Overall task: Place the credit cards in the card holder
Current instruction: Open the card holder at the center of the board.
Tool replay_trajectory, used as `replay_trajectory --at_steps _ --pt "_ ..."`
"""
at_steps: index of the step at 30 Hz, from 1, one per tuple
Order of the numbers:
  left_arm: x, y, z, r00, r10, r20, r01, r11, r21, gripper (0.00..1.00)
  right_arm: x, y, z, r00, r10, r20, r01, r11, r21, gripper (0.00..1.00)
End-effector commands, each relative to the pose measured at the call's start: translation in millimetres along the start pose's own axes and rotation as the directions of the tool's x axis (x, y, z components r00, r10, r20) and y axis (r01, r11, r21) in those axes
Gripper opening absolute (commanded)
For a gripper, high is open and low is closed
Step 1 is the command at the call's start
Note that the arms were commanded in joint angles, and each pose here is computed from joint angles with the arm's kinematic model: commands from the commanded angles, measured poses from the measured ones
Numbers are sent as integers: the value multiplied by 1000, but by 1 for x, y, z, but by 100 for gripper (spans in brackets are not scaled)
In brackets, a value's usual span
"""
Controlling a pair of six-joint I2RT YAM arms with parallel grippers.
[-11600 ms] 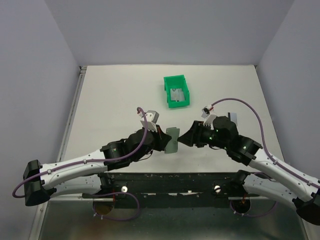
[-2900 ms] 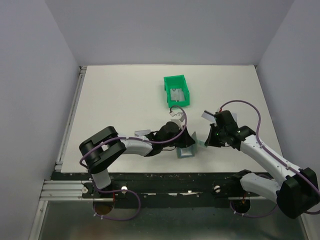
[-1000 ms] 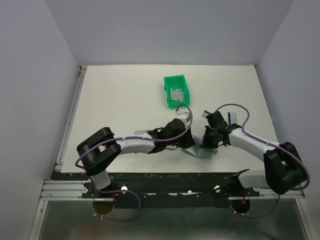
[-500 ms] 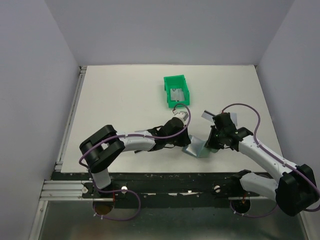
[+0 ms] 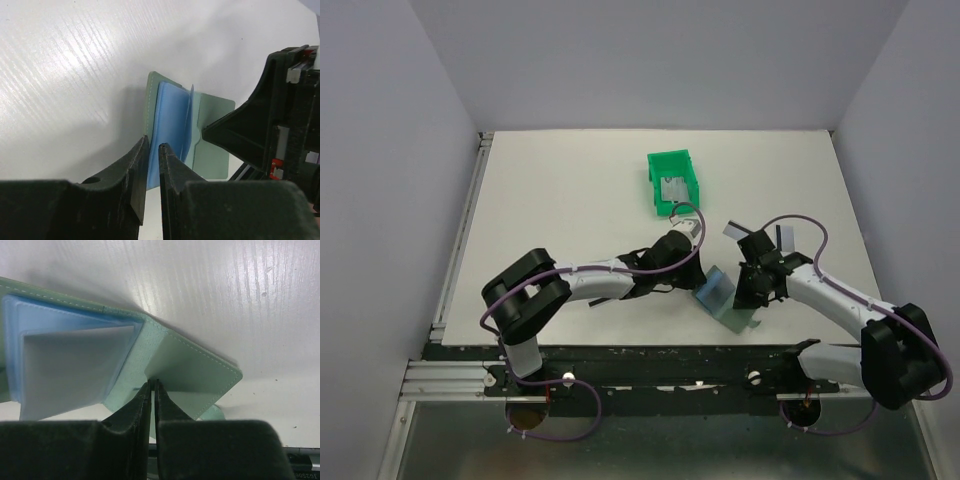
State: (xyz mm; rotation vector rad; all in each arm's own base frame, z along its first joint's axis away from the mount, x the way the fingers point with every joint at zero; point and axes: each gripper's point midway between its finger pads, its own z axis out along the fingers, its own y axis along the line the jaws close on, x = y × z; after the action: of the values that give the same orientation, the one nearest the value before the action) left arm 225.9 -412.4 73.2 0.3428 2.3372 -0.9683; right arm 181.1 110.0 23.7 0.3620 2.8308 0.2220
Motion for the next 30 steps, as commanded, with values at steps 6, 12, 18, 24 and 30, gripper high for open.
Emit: replay_trajectory --at_steps 6,12,18,24,30 --pt "2 -6 6 1000 19 -25 -19 1000 18 28 8 -9 13 1000 6 -29 -5 999 34 13" --pt "7 -1 9 999 24 -42 -24 1000 1 28 7 -9 14 999 15 -31 -14 999 37 13" --pt "18 5 17 996 18 -87 -19 1000 -11 28 8 -8 14 999 13 -34 -12 999 37 13" --pt "31 1 30 991 15 -134 -13 1000 13 27 8 -9 14 999 13 -37 -12 999 37 13" --pt "44 -7 37 986 -6 -168 17 998 65 26 8 -8 15 999 15 -42 -13 999 38 13"
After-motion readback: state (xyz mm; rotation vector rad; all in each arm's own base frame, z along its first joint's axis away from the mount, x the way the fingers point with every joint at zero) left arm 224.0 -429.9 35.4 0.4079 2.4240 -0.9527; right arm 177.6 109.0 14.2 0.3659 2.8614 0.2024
